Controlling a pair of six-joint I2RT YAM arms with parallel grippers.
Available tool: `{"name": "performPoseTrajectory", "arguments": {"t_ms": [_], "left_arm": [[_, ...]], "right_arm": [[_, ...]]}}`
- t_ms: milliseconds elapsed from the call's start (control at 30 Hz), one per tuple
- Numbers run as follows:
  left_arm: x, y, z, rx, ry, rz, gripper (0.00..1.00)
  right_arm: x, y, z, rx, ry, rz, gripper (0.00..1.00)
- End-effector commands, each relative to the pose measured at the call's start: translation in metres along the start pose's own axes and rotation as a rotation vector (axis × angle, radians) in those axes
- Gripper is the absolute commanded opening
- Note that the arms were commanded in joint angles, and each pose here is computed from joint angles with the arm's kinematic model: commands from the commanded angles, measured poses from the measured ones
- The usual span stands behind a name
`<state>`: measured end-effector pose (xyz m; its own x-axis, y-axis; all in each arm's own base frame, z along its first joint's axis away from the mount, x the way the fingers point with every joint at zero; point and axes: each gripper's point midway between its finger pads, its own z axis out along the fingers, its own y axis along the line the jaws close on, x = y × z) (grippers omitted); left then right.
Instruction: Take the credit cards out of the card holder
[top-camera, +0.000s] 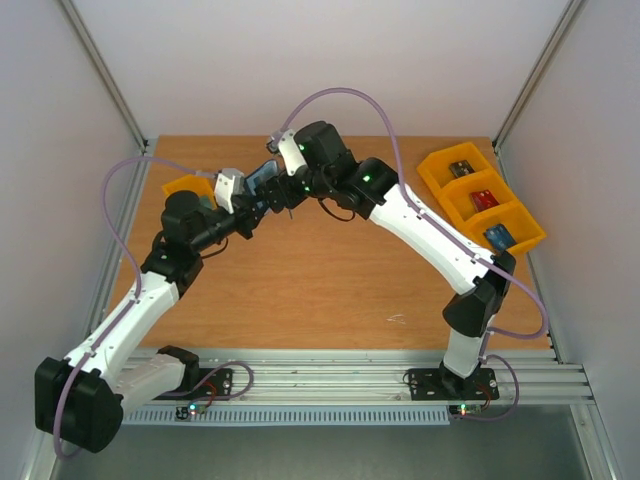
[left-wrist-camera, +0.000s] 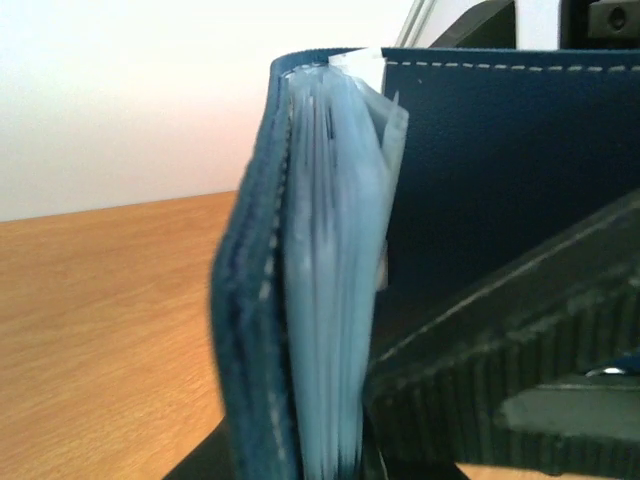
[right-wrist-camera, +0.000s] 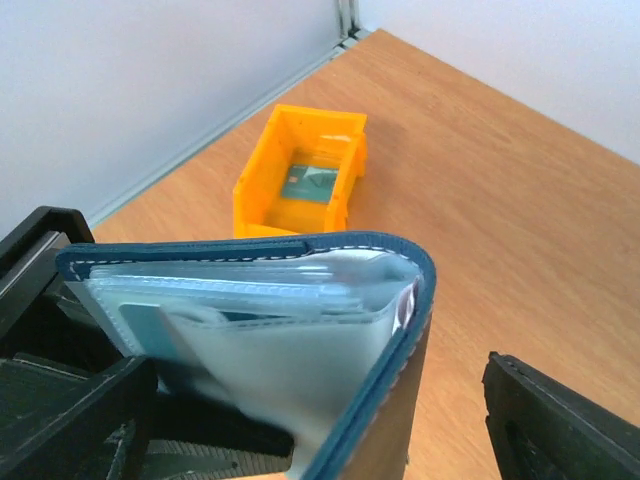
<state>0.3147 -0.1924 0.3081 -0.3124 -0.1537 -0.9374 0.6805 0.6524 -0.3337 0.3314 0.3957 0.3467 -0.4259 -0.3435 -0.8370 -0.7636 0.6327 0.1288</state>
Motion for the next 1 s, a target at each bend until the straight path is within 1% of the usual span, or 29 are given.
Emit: {"name": "performPoseTrajectory", "arguments": {"t_ms": [0, 33, 167, 200, 300, 400, 500, 600, 633, 700, 733, 767, 900, 967], "left_arm": [[-0.02, -0.018, -0.003, 0.061, -0.072, 0.063, 0.0], [-0.02, -0.018, -0.003, 0.065, -0.071, 0.06, 0.0], [-0.02, -0.021, -0.003, 0.079, -0.071, 0.061, 0.0], [-0.02, -0.021, -0.003, 0.08, -0.074, 0.06, 0.0], [-0.022, -0.022, -0.004, 0.085, -0.08, 0.052, 0.0], [-0.021, -0.025, -0.005, 0.103, -0.076, 0.043, 0.0], [-0.02, -0.028, -0.005, 0.121, -0.075, 0.039, 0.0], [-0.021, -0.03, -0.005, 0.132, -0.075, 0.045, 0.0], [-0.021, -0.03, -0.005, 0.131, -0.076, 0.046, 0.0], [-0.021, -0.03, -0.005, 0.13, -0.075, 0.044, 0.01], [-0.021, -0.03, -0.005, 0.131, -0.076, 0.044, 0.04], [-0.021, -0.029, -0.005, 0.13, -0.077, 0.039, 0.1], [-0.021, -0.035, -0.007, 0.157, -0.078, 0.021, 0.27], [-0.019, -0.032, -0.007, 0.145, -0.07, 0.002, 0.32]], "right_arm": [[-0.014, -0.016, 0.006, 0.094, -0.046, 0.016, 0.86], [-0.014, -0.021, 0.007, 0.121, -0.048, 0.02, 0.84], [-0.013, -0.021, 0.014, 0.119, -0.045, 0.026, 0.77], [-0.014, -0.022, 0.015, 0.126, -0.045, 0.027, 0.74], [-0.013, -0.028, 0.016, 0.16, -0.043, 0.022, 0.58], [-0.012, -0.029, 0.015, 0.159, -0.039, 0.003, 0.46], [-0.012, -0.027, 0.014, 0.153, -0.036, -0.013, 0.36], [-0.012, -0.028, 0.014, 0.158, -0.036, -0.016, 0.3], [-0.012, -0.029, 0.014, 0.162, -0.036, -0.017, 0.27], [-0.011, -0.031, 0.014, 0.172, -0.033, -0.018, 0.13], [-0.01, -0.033, 0.013, 0.174, -0.03, -0.015, 0.07], [-0.009, -0.035, 0.012, 0.173, -0.026, -0.008, 0.02], [-0.008, -0.041, 0.004, 0.148, -0.028, 0.012, 0.01], [-0.008, -0.04, -0.002, 0.096, -0.033, 0.021, 0.01]]}}
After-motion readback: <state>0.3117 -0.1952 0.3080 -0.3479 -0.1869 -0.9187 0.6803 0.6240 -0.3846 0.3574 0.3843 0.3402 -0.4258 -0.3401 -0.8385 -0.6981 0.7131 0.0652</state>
